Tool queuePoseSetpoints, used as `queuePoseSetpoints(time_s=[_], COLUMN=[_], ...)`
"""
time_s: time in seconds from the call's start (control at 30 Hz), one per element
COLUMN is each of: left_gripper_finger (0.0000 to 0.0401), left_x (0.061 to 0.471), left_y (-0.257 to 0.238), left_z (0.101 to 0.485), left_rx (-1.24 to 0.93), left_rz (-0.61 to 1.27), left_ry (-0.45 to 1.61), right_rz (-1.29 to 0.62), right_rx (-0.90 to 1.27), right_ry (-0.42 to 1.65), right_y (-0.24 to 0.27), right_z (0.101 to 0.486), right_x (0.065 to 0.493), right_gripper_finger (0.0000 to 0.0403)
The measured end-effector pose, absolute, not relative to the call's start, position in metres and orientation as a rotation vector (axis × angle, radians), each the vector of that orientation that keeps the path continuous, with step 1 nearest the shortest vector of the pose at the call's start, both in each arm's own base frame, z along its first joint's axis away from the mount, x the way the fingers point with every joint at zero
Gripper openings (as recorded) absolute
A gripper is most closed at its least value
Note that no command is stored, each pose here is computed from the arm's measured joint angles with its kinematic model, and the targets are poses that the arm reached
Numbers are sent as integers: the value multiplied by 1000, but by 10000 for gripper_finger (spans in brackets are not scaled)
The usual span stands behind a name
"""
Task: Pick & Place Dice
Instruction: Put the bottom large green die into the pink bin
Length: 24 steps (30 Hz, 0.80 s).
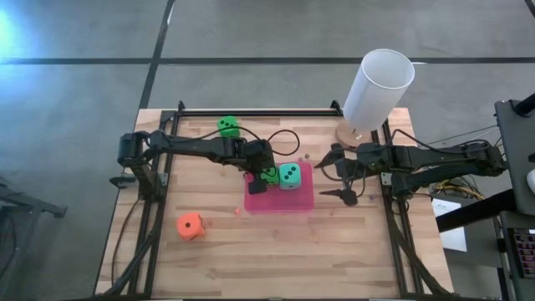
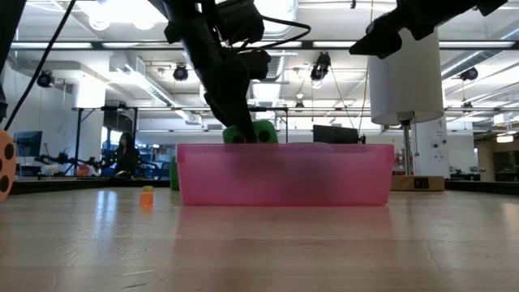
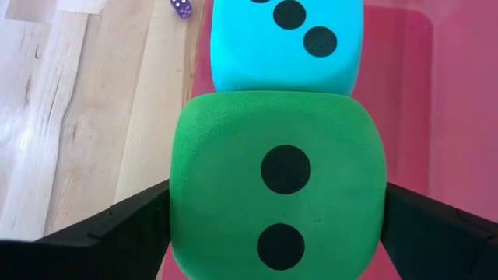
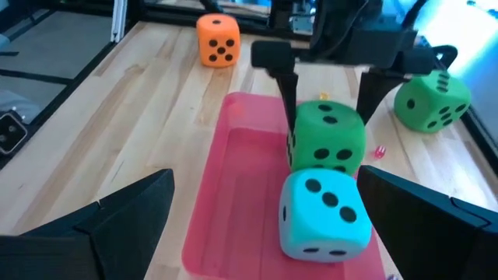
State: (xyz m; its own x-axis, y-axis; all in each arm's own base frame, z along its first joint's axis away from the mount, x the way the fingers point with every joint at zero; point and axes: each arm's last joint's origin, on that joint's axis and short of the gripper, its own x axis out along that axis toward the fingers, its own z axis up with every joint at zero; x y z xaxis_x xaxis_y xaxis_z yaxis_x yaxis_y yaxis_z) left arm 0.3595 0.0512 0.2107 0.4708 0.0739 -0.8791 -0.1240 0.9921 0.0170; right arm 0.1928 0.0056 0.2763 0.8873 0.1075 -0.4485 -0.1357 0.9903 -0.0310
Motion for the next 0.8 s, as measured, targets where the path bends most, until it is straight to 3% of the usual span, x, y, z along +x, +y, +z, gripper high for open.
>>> queuePoseSetpoints(time_s=[0.8], left_gripper_finger=[397], left_x=[360], left_y=[51], left_z=[211], left_rx=[-50], left_rz=[121], left_ry=[1071], right_rz=[30], right_rx=[-205], right_ry=[449], right_y=[2], right_z=[265], right_x=[220], right_gripper_finger=[400])
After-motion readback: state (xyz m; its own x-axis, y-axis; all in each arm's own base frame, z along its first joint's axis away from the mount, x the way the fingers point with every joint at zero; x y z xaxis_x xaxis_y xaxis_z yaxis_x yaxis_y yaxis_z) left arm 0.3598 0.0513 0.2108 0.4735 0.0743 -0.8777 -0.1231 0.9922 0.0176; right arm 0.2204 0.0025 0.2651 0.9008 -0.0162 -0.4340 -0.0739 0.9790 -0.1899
